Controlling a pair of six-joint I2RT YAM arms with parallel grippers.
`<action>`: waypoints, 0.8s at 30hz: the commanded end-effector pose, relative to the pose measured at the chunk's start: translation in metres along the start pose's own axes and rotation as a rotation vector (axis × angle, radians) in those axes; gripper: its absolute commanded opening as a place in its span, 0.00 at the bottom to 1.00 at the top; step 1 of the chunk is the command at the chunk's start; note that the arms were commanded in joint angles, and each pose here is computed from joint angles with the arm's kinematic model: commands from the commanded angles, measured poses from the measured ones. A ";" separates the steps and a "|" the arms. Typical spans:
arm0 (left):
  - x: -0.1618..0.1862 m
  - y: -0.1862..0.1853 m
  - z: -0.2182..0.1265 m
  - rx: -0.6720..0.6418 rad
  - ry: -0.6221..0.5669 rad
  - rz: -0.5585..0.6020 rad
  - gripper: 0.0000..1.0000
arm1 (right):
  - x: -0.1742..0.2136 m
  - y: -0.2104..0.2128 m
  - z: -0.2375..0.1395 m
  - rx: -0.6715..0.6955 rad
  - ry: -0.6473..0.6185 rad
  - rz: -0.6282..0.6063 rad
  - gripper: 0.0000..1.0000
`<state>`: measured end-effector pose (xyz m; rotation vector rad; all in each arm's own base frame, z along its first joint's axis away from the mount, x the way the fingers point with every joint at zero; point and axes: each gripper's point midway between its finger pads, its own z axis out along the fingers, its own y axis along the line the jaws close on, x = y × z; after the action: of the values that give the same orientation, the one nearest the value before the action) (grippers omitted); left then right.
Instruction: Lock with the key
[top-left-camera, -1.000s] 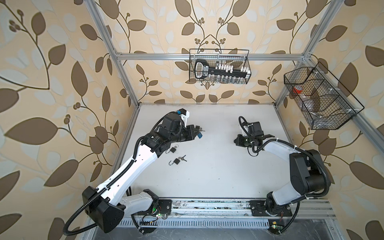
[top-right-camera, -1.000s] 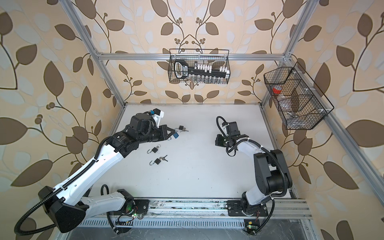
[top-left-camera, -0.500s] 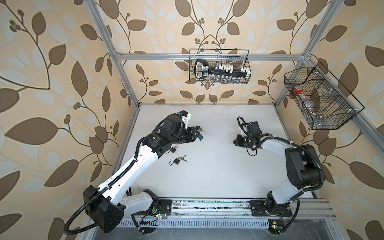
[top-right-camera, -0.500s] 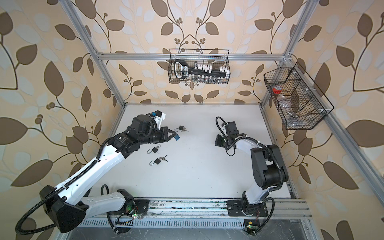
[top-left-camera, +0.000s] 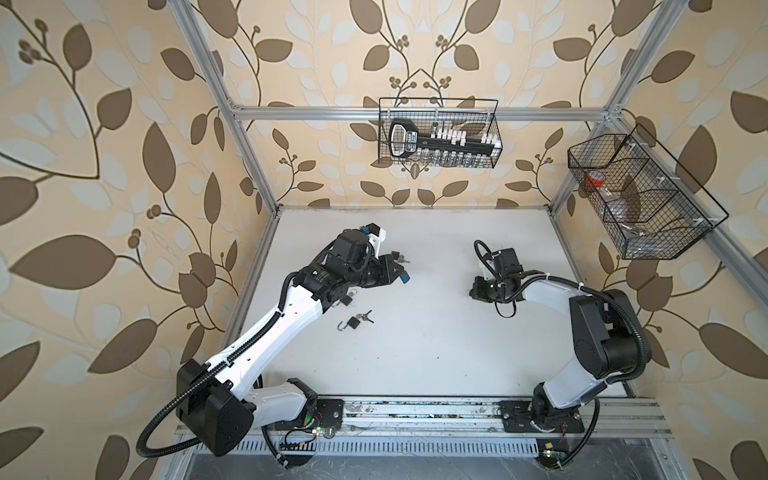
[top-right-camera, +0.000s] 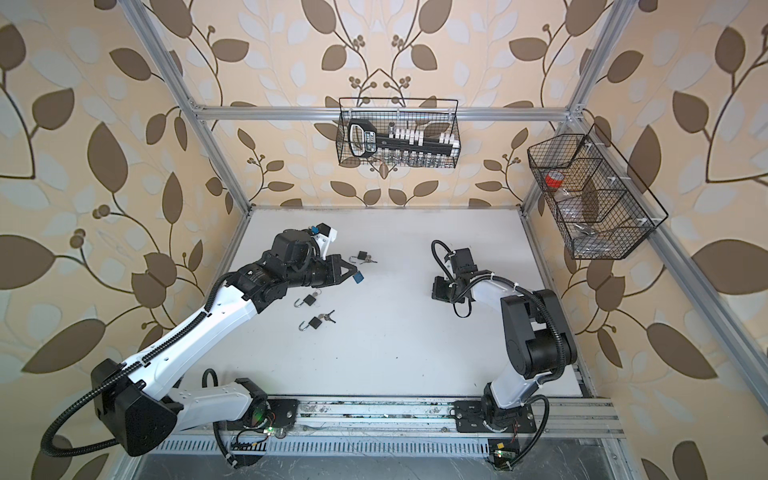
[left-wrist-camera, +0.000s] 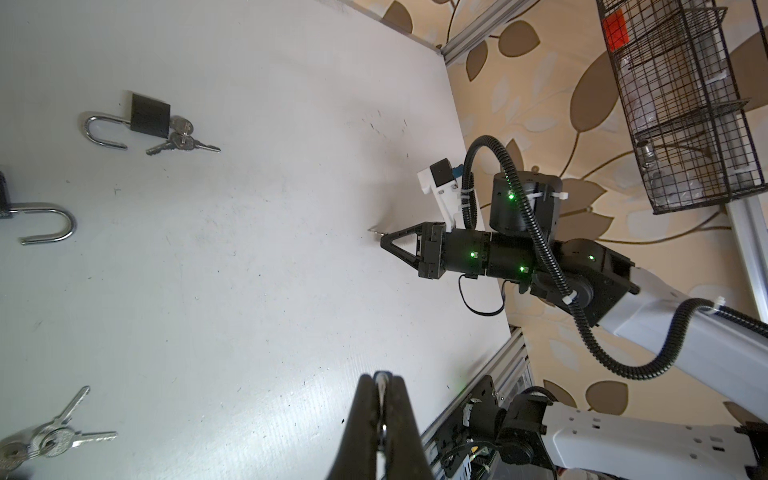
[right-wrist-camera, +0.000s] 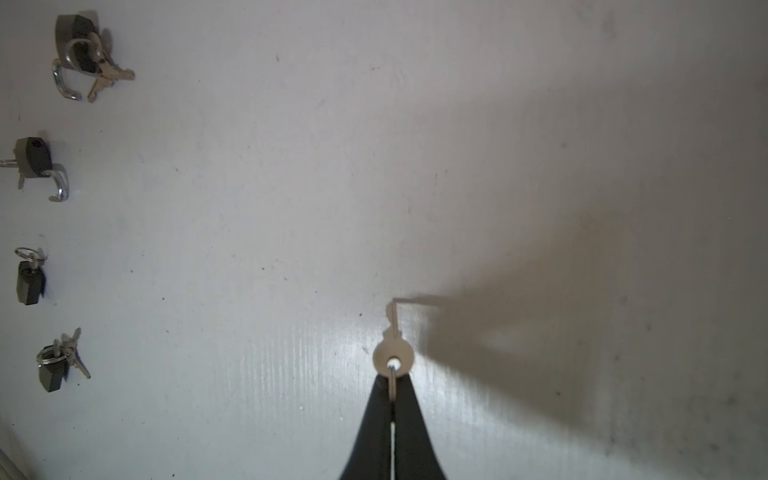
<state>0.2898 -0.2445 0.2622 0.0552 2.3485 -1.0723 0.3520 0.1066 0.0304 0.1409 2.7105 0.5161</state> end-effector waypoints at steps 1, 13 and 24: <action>-0.003 -0.011 0.001 0.060 -0.004 0.022 0.00 | 0.015 -0.008 -0.003 0.029 0.035 0.012 0.00; -0.002 -0.010 0.005 0.062 0.007 0.022 0.00 | 0.037 0.001 -0.009 0.006 0.082 -0.020 0.00; 0.000 -0.009 0.006 0.066 0.012 0.014 0.00 | 0.058 -0.001 -0.001 0.027 0.151 -0.041 0.06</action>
<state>0.2906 -0.2514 0.2603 0.0770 2.3521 -1.1084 0.3100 0.1146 0.0202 0.0809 2.8113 0.5122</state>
